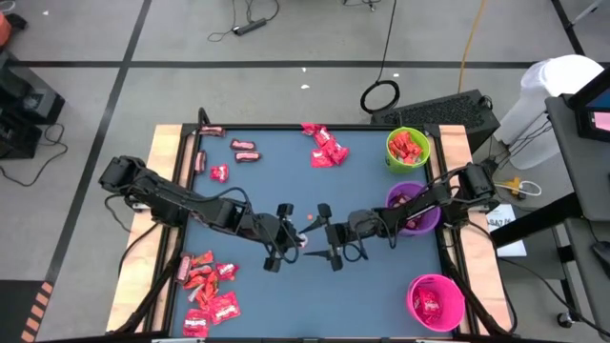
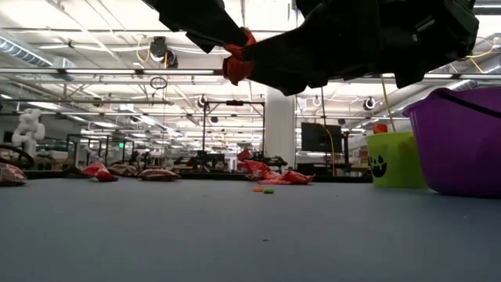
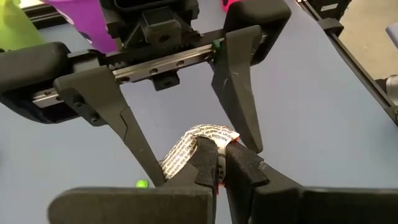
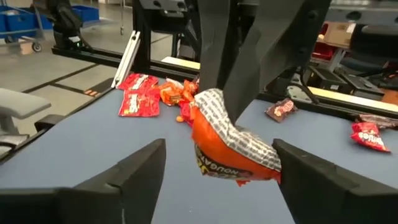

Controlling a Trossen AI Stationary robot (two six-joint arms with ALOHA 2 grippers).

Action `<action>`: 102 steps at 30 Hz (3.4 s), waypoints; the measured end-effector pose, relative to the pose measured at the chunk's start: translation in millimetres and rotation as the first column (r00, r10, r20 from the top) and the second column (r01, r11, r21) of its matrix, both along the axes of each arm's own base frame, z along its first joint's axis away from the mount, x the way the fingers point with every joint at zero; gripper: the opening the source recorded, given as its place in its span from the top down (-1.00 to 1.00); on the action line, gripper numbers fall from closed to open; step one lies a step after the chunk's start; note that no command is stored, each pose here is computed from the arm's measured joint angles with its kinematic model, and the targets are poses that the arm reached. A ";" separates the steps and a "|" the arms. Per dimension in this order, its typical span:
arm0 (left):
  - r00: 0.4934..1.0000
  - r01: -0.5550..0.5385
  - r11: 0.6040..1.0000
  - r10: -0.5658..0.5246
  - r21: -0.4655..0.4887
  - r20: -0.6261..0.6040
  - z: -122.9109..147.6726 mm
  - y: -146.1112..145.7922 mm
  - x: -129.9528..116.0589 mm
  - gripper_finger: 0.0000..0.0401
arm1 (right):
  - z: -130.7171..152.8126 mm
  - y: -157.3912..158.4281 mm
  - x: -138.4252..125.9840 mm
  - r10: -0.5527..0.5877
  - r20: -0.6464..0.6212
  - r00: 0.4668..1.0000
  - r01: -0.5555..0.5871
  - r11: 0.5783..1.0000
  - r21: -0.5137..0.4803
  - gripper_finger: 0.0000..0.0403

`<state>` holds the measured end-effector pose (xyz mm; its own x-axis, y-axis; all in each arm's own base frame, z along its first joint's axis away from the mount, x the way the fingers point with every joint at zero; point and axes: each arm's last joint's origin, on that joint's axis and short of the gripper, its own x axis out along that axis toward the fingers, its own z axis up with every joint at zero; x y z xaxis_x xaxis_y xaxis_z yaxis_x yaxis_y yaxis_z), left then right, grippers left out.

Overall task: Organize candy in baskets
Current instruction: Put the orange chocolate bar into the green bucket, then put the red candy pack into the pink bucket

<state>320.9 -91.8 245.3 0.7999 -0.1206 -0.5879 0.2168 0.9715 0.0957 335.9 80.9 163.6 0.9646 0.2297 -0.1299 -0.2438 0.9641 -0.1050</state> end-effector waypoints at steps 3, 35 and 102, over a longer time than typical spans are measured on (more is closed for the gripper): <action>1.000 0.000 1.000 0.000 -0.001 0.002 0.3 -0.1 0.1 0.91 | 0.6 -0.3 0.1 -0.012 0.006 1.000 0.012 1.000 0.000 -0.26; 0.998 0.014 0.994 -0.007 0.111 -0.063 23.3 14.8 -47.0 0.36 | 0.7 -1.6 -0.4 -0.066 -0.005 0.998 0.066 0.998 -0.022 0.43; 0.893 -0.098 0.995 0.103 -0.036 0.438 -77.2 39.8 -91.3 0.36 | 102.5 -258.1 -184.3 -0.578 -0.799 -0.166 0.874 0.290 -0.391 -0.10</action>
